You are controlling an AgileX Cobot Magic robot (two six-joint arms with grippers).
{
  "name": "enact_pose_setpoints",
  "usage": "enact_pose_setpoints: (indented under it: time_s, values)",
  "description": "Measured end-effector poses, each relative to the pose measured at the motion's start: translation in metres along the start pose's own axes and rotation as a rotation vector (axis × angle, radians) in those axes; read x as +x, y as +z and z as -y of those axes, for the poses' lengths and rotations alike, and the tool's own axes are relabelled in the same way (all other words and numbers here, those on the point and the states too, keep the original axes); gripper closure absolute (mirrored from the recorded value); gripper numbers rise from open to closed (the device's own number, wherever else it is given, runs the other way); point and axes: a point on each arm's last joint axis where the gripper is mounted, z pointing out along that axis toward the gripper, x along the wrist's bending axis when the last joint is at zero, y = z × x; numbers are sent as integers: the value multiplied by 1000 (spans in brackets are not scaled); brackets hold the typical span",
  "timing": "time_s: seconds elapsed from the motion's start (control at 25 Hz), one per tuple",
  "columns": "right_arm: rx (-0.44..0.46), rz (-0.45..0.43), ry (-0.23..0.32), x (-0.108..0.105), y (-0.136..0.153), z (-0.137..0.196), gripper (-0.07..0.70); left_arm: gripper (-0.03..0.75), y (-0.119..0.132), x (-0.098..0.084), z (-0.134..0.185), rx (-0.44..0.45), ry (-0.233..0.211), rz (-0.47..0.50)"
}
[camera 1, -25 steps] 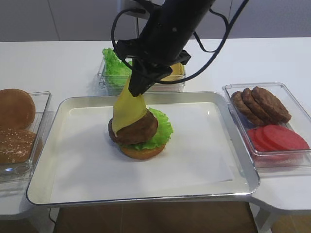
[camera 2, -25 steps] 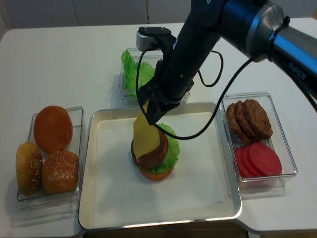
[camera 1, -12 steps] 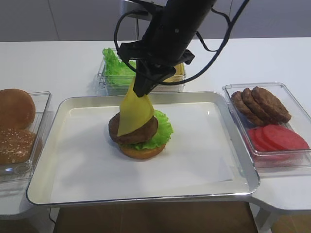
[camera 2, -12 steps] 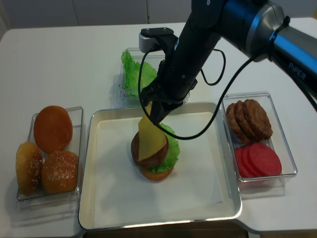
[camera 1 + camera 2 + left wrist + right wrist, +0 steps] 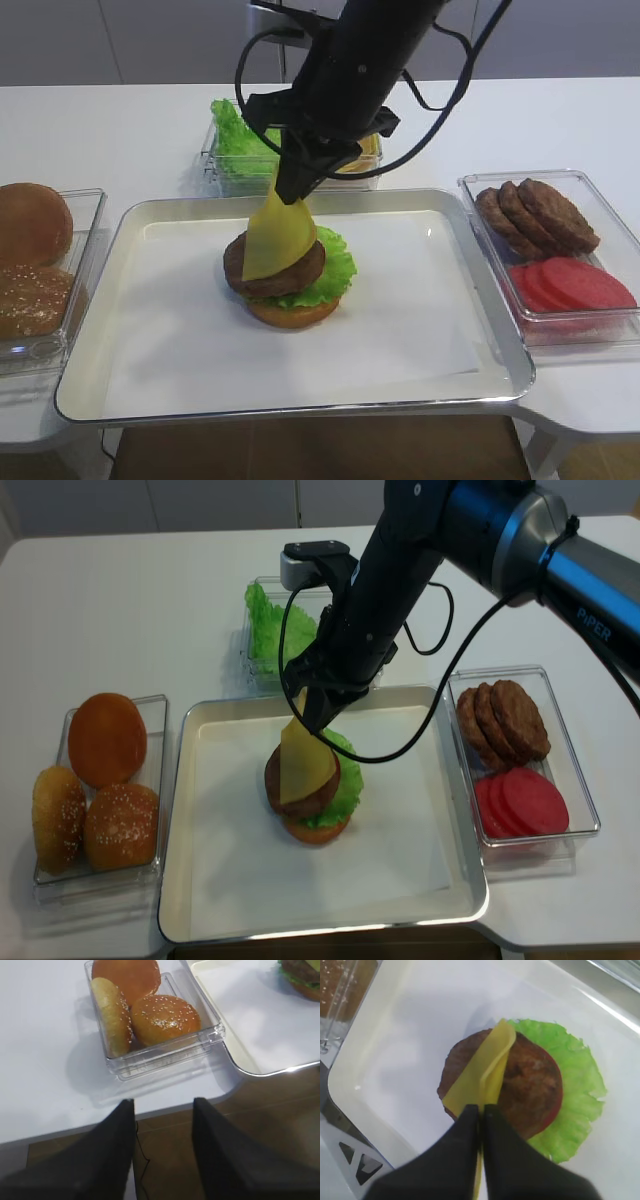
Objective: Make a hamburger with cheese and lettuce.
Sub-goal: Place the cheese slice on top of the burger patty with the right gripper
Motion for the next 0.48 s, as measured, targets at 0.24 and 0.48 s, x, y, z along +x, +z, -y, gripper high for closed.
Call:
enact_pose_setpoints:
  time_s: [0.24,0.48]
  values:
    - [5,19,-7,-2,0,0,591,427,0,0,0,0,0,0]
    - [5,21,-7,-2,0,0,589,427,0,0,0,0,0,0]
